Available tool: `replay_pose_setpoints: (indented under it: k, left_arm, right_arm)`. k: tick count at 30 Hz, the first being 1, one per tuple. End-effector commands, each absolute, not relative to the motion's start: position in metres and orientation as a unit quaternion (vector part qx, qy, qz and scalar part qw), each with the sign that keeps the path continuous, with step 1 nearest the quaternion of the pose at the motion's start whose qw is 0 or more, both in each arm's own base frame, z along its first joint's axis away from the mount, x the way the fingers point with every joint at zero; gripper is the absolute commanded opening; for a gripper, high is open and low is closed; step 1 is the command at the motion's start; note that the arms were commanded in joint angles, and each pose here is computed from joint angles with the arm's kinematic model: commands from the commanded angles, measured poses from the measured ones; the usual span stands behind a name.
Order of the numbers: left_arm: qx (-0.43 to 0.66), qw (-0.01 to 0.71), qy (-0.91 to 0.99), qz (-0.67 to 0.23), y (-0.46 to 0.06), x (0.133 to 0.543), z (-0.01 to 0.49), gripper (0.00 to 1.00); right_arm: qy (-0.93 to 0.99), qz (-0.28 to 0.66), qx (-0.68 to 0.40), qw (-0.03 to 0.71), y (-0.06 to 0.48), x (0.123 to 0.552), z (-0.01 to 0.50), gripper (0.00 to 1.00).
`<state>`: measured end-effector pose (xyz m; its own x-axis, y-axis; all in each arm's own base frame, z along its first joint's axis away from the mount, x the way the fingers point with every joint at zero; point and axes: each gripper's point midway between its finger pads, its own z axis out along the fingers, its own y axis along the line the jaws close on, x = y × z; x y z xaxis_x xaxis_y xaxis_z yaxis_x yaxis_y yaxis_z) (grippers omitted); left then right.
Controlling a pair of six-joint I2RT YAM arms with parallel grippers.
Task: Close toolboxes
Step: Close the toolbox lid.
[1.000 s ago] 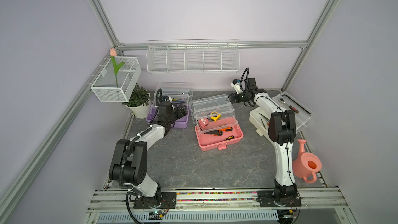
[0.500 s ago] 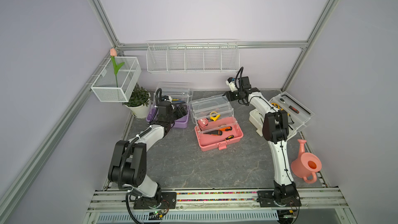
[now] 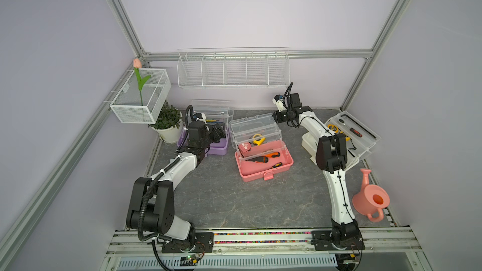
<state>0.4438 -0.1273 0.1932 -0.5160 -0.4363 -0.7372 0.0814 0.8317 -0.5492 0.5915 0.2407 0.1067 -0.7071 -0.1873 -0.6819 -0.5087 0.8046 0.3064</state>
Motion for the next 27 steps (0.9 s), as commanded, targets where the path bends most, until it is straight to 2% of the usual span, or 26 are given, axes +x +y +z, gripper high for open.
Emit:
replay_pose_setpoints:
  k: [1, 10, 20, 25, 27]
  left_arm:
    - [-0.108, 0.480, 0.834, -0.252, -0.123, 0.440, 0.187, 0.88]
    - [-0.109, 0.497, 0.817, -0.273, -0.127, 0.462, 0.214, 0.92]
    - [-0.088, 0.475, 0.805, -0.345, -0.143, 0.484, 0.237, 0.99]
    - [-0.067, 0.436, 0.812, -0.381, -0.160, 0.486, 0.227, 0.97]
    - [-0.062, 0.415, 0.814, -0.401, -0.169, 0.486, 0.220, 0.93]
  right_arm:
    - [0.873, 0.249, -0.200, 0.367, 0.250, 0.587, 0.132, 0.07]
    - [0.782, 0.250, -0.226, 0.525, 0.241, 0.554, 0.203, 0.07]
    - [0.691, 0.293, -0.268, 0.604, 0.247, 0.514, 0.239, 0.07]
    - [0.633, 0.297, -0.299, 0.650, 0.248, 0.484, 0.254, 0.07]
    - [0.607, 0.302, -0.310, 0.666, 0.249, 0.469, 0.255, 0.07]
